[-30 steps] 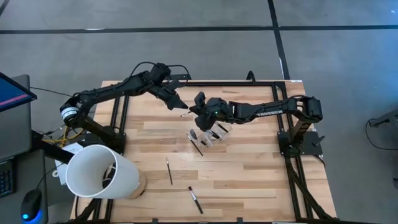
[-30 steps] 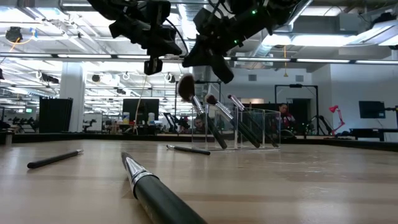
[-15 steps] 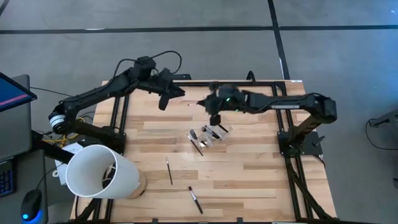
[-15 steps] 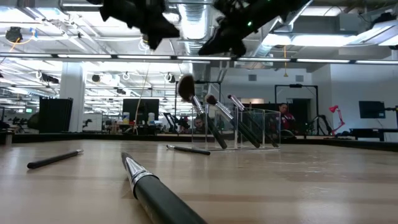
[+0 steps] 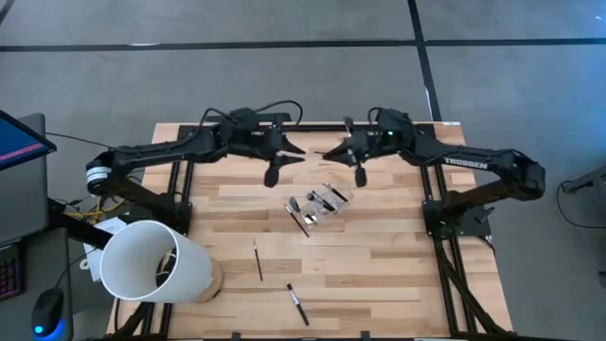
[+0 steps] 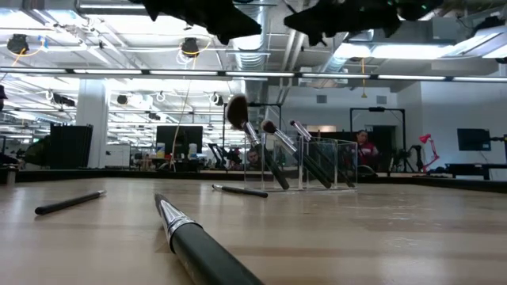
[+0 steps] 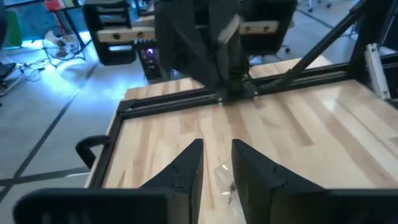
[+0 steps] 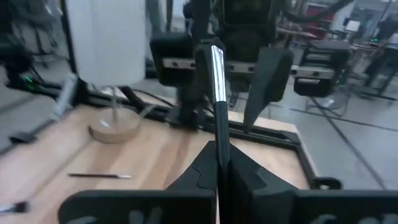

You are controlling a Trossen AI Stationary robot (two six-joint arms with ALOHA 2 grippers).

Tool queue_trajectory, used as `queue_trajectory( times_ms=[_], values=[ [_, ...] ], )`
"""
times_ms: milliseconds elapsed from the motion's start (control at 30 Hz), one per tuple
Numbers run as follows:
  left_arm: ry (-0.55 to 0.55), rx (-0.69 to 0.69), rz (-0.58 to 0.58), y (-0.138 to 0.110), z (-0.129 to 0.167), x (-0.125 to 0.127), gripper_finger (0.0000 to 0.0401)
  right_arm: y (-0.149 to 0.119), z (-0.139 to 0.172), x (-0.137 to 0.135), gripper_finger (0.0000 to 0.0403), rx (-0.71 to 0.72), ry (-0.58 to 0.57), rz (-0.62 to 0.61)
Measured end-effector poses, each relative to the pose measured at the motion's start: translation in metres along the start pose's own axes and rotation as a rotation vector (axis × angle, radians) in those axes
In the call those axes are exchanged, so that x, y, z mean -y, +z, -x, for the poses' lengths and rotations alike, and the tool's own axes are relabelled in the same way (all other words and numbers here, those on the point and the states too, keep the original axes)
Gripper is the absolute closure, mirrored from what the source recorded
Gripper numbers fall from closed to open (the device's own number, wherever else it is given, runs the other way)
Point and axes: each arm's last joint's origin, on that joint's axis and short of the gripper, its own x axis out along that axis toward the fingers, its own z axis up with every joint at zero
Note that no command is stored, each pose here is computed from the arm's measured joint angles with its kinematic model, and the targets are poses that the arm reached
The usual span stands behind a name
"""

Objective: Put items in baskets/containers
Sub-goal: Put the top black eyeshadow brush into the transparent organizer

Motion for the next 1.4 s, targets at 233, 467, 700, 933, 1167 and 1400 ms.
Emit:
queue_trajectory(
  times_ms=[233,467,700,933,1167,1400],
  values=[
    [-0.002,0.012,0.004,0.002,-0.002,0.002,0.0311,-0.034,0.034,-0.012,0.0402,0.198,0.028,-0.133],
    [0.003,0.036,0.048,0.004,-0.002,0.003,0.0311,-0.083,0.051,-0.033,0.0402,0.354,-0.055,-0.259],
    [-0.007,0.138,0.075,0.008,-0.008,0.012,0.0311,-0.118,0.041,-0.05,0.0402,0.314,-0.069,-0.32],
    [-0.007,0.239,0.078,-0.014,-0.013,0.026,0.0311,-0.142,0.02,-0.063,0.04,0.326,-0.095,-0.335],
    [0.027,0.268,0.106,-0.018,-0.004,0.029,0.0311,-0.173,-0.001,-0.073,0.04,0.22,-0.131,-0.438],
    [0.022,0.29,0.11,-0.017,0.009,0.035,0.0311,-0.181,-0.016,-0.071,0.0401,0.197,-0.123,-0.43]
  ],
)
